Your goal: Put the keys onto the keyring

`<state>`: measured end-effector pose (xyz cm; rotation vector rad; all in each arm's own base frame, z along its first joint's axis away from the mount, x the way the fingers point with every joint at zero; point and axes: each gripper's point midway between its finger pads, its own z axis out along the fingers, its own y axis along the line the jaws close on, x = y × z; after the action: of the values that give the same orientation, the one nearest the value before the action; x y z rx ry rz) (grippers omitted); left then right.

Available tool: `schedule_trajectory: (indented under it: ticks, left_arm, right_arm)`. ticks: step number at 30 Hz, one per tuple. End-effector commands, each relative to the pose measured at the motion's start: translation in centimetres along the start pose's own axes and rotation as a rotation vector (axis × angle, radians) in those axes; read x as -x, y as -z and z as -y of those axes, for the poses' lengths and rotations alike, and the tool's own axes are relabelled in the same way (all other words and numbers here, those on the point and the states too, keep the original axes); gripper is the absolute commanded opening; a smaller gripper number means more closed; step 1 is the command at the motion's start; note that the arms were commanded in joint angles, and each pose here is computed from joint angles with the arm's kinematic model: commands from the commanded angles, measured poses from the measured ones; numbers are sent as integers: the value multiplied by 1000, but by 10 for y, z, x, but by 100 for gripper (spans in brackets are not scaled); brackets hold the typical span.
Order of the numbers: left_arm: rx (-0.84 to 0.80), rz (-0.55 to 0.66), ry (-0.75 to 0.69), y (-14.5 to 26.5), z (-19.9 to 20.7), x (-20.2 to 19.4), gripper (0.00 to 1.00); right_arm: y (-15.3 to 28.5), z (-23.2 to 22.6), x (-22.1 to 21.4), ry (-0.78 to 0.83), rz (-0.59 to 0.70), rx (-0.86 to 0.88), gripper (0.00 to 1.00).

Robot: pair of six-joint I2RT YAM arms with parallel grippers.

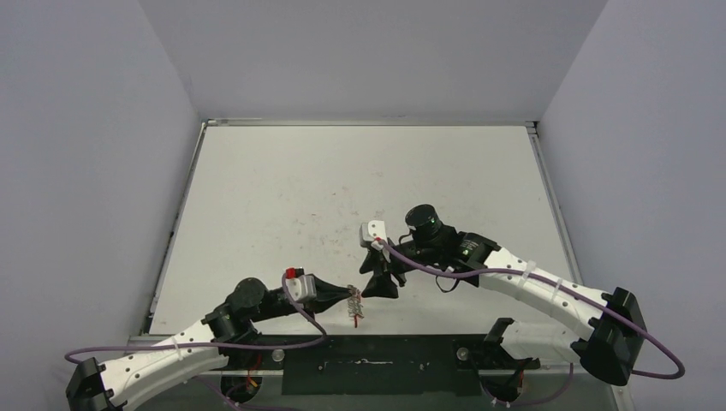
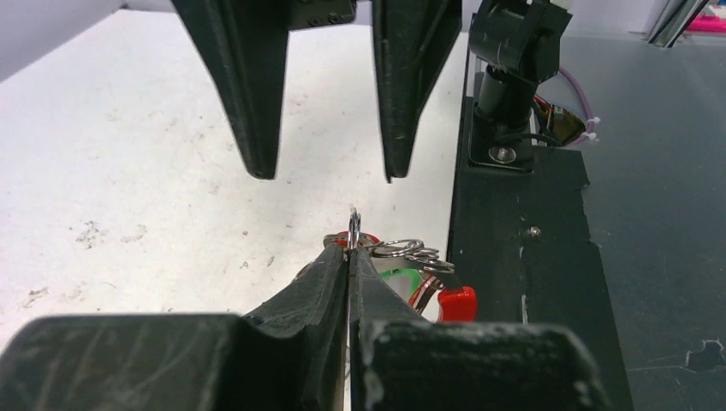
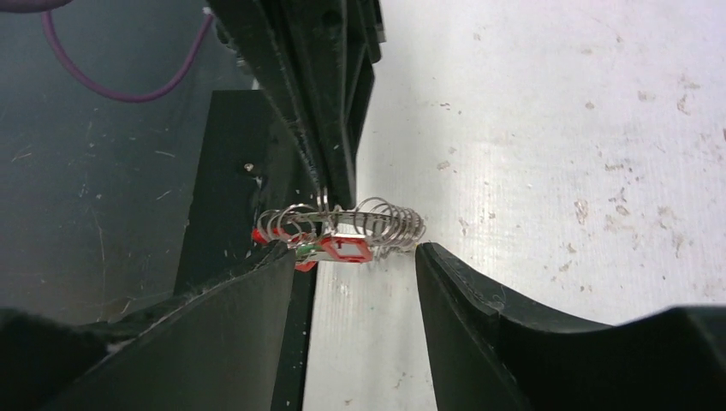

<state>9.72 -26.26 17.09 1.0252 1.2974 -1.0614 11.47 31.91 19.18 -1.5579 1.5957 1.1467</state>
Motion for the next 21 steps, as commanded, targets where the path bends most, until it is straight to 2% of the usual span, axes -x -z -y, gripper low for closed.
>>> schedule_trajectory:
  ticks: [1,8,13,21]
  left_arm:
    - [8,180,-50,2,0,44,0]
    - [7,213,-58,6,2,51,0]
    - [10,211,-58,6,1,51,0]
    - [18,208,-59,5,0,51,0]
  right_arm:
    - [2,-16,27,159,149,90,54]
    - [-4,-17,33,158,222,113,49]
    - [-7,-15,45,139,278,105,36]
    - [-9,-15,42,133,272,111,32]
